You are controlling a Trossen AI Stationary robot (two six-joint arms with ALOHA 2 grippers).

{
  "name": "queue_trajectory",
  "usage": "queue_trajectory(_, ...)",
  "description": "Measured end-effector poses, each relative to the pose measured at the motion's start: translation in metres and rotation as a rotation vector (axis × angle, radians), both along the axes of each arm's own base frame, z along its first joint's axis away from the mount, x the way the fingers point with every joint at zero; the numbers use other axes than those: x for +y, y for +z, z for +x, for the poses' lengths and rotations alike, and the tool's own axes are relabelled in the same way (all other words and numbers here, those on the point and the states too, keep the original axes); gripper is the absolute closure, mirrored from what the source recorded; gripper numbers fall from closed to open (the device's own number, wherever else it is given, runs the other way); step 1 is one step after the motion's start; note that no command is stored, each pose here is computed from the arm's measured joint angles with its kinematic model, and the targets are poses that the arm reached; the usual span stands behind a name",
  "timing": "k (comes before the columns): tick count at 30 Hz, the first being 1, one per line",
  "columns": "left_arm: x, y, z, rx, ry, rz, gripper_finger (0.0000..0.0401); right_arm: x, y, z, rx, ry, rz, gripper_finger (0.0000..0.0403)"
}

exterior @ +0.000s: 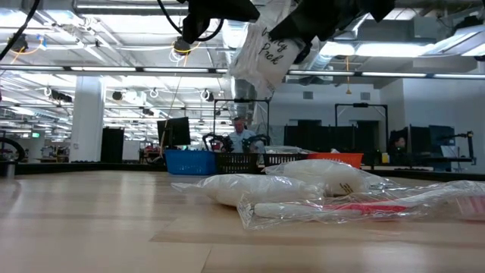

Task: Pick & Place Travel size toiletries
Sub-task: Put the white vanity pack into the right black bin

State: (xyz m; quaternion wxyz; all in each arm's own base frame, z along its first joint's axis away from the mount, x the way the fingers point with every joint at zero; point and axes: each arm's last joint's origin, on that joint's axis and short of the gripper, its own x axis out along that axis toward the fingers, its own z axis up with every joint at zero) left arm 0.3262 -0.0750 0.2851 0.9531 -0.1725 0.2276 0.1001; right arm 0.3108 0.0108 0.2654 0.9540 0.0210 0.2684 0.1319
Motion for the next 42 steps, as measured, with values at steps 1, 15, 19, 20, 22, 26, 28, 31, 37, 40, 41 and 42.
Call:
queue_trajectory(1, 0.0, 0.0, 0.0, 0.0, 0.001, 0.001, 0.0401, 0.0, 0.0, 0.0, 0.001, 0.0, 0.0, 0.0344)
queue_trajectory(15, -0.001, 0.003, -0.002, -0.024, 0.06, -0.022, 0.0394, -0.021, 0.009, -0.012, 0.194, -0.133, -0.113, 0.0395)
queue_trajectory(19, -0.001, 0.004, -0.003, -0.027, 0.061, -0.024, 0.0395, -0.054, 0.012, -0.026, 0.244, -0.239, -0.172, 0.0399)
queue_trajectory(20, -0.001, 0.004, -0.003, -0.027, 0.062, -0.024, 0.0395, -0.066, 0.014, -0.029, 0.245, -0.273, -0.174, 0.0399)
queue_trajectory(22, -0.001, 0.004, -0.003, -0.027, 0.064, -0.023, 0.0395, -0.092, 0.015, -0.035, 0.239, -0.341, -0.174, 0.0398)
queue_trajectory(26, -0.001, 0.004, -0.003, -0.026, 0.065, -0.023, 0.0395, -0.151, 0.019, -0.052, 0.15, -0.449, -0.128, 0.0401)
queue_trajectory(28, -0.001, 0.004, -0.003, -0.027, 0.065, -0.022, 0.0395, -0.177, 0.015, -0.056, 0.092, -0.425, -0.077, 0.0401)
queue_trajectory(31, -0.001, 0.004, -0.003, -0.027, 0.062, -0.018, 0.0395, -0.209, 0.0, -0.062, 0.071, -0.41, -0.046, 0.0401)
queue_trajectory(37, 0.001, 0.005, -0.002, -0.033, 0.068, -0.018, 0.0395, -0.25, -0.032, -0.062, 0.182, -0.468, -0.003, 0.0402)
queue_trajectory(40, 0.004, 0.005, -0.002, -0.033, 0.076, -0.016, 0.0395, -0.257, -0.043, -0.05, 0.216, -0.45, 0.018, 0.0402)
queue_trajectory(41, 0.005, 0.005, -0.001, -0.033, 0.078, -0.016, 0.0395, -0.259, -0.047, -0.045, 0.225, -0.443, 0.022, 0.0402)
queue_trajectory(42, 0.006, 0.005, -0.001, -0.033, 0.08, -0.016, 0.0395, -0.26, -0.05, -0.041, 0.239, -0.44, 0.019, 0.0402)
